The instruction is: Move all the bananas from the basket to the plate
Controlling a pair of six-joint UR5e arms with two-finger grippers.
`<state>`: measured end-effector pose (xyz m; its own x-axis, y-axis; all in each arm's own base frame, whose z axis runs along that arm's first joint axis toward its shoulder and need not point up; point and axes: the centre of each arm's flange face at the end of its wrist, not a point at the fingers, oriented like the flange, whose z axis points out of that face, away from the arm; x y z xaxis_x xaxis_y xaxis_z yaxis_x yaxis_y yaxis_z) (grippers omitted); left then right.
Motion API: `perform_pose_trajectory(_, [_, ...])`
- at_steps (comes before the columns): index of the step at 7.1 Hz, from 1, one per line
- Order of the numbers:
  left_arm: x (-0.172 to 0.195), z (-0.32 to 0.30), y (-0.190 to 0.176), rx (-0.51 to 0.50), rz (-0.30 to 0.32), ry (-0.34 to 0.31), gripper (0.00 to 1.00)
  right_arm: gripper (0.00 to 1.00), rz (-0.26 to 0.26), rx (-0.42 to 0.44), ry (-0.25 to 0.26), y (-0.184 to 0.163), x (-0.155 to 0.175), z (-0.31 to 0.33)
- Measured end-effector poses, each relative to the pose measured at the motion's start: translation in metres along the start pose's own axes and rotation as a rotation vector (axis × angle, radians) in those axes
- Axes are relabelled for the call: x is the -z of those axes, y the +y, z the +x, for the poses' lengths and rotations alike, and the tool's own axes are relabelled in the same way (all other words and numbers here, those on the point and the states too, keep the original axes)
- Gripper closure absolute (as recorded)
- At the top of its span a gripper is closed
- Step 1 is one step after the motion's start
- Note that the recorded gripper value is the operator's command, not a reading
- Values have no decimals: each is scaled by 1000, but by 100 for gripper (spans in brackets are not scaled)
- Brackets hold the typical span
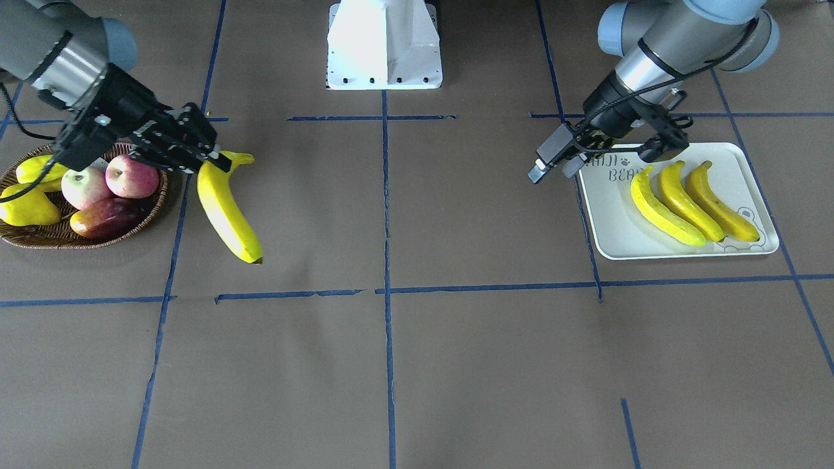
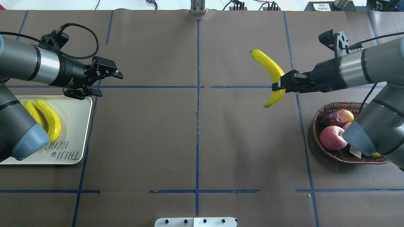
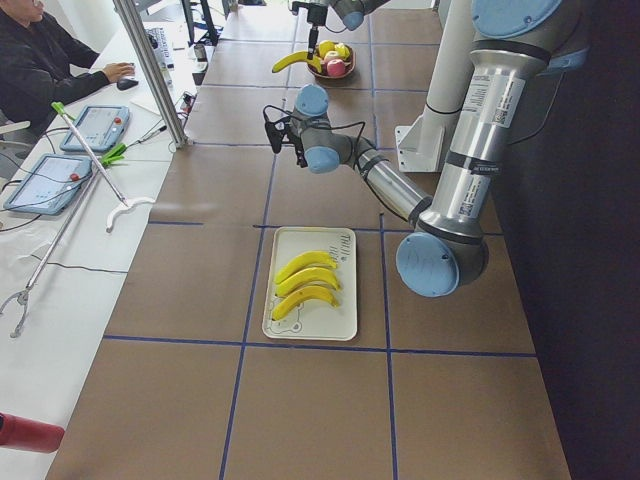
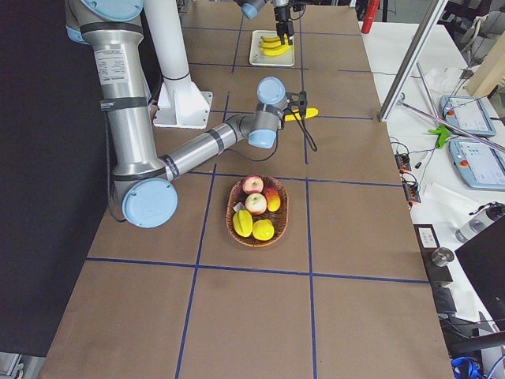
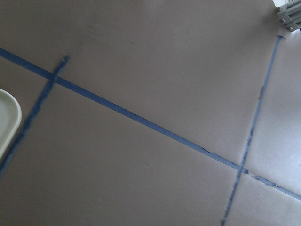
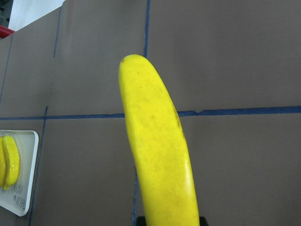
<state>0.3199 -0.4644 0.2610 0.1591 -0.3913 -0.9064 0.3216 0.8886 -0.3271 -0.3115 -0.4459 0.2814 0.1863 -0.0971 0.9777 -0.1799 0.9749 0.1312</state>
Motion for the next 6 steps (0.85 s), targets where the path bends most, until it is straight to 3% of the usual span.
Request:
perform_pose_trajectory(3, [-12, 69, 48, 129, -83, 85, 0, 99, 109, 73, -39, 64, -79, -88])
perform_pose_trajectory(6, [-38, 108, 82, 202, -116, 107, 0, 99, 168, 88, -47, 100, -105, -124])
